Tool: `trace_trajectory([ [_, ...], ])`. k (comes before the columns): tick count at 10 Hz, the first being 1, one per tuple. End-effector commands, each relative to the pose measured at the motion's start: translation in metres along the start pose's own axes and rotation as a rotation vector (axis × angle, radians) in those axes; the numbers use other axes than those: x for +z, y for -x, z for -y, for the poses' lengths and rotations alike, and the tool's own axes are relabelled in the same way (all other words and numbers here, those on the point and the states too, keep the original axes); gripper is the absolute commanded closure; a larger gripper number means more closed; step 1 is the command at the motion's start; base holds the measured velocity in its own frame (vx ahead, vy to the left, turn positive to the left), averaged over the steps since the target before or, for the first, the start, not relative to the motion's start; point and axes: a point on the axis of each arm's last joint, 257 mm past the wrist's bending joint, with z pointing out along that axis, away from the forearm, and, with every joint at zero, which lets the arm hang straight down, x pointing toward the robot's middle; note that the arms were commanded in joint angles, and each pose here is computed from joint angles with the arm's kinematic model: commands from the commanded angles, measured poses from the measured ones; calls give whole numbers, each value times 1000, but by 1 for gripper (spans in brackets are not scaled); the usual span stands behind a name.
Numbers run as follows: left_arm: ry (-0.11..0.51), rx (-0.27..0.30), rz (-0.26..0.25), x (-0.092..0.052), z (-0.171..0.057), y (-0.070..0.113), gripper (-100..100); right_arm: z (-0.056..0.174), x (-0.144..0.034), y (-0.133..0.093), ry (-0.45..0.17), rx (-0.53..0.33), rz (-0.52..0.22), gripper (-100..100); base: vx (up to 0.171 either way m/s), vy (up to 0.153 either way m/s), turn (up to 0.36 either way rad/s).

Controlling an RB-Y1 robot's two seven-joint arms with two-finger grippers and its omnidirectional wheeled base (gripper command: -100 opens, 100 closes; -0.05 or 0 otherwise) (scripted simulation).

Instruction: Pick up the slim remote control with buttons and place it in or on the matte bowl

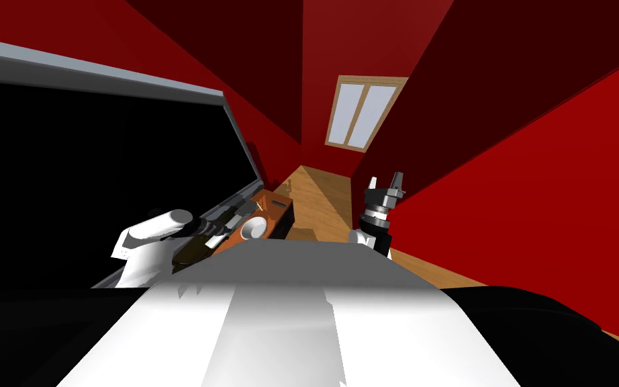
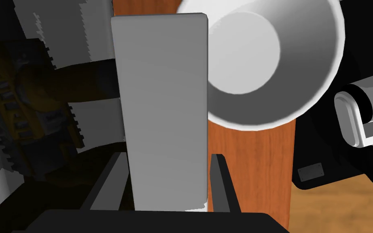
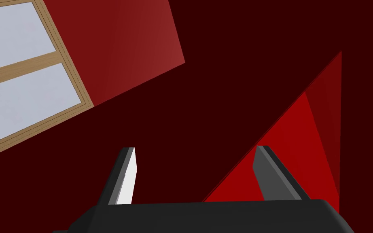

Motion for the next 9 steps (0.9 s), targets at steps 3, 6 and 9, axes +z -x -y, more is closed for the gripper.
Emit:
trace_trajectory([
  [3, 44, -17, 107, 3, -18, 35, 100, 0, 0, 0, 0, 0, 0, 0, 120, -61, -138],
  [6, 88, -41, 231, 8, -40, 78, 100, 0, 0, 0, 0, 0, 0, 0, 139, -107, -161],
  [9, 96, -44, 245, 9, -43, 82, -100, 0, 0, 0, 0, 0, 0, 0, 54, -65, -45],
])
